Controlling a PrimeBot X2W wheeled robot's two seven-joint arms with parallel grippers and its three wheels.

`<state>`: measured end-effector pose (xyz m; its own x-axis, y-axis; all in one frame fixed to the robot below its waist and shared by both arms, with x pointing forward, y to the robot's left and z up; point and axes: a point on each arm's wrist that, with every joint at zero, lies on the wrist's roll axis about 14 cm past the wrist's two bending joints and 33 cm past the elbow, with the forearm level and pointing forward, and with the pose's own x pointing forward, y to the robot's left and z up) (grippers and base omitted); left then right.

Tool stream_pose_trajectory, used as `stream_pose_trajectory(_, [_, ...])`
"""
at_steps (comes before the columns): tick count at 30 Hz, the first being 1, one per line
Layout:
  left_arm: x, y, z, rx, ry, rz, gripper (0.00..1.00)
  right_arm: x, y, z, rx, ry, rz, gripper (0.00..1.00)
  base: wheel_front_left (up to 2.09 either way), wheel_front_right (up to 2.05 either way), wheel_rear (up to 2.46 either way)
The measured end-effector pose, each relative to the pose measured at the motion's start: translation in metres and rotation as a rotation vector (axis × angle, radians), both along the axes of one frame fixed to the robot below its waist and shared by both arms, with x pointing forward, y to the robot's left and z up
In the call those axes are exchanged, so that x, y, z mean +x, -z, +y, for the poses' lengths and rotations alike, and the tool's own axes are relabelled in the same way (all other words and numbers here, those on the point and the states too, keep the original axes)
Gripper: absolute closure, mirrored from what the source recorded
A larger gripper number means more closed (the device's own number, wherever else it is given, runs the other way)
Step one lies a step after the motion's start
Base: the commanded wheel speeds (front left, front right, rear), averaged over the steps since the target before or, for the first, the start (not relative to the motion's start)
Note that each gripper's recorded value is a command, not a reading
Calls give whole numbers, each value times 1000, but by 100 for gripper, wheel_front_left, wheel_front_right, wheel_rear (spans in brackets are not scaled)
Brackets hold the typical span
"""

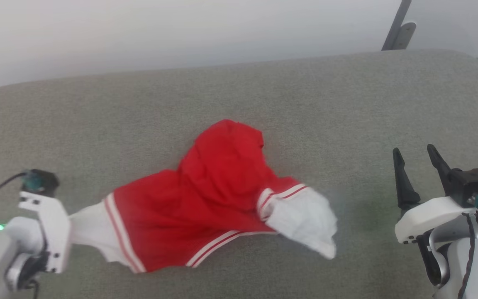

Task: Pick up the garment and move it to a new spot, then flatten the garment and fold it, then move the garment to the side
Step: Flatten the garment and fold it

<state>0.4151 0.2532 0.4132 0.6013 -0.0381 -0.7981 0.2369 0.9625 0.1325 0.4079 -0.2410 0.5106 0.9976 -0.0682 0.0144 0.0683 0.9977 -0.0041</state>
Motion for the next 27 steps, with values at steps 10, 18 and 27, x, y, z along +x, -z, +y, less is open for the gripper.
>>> stream_pose_trajectory(10, [-15,19,10,-42,-67,10,100,2,4,9,5,-23,13,0,0,0,0])
stream_pose_trajectory(18, [-13,25,1,-97,-88,9,0,4,5,11,4,-32,17,0,0,0,0])
stream_pose_trajectory(27, [0,-3,0,-111,-85,-105,0,5,9,40,26,-132,49,0,0,0,0])
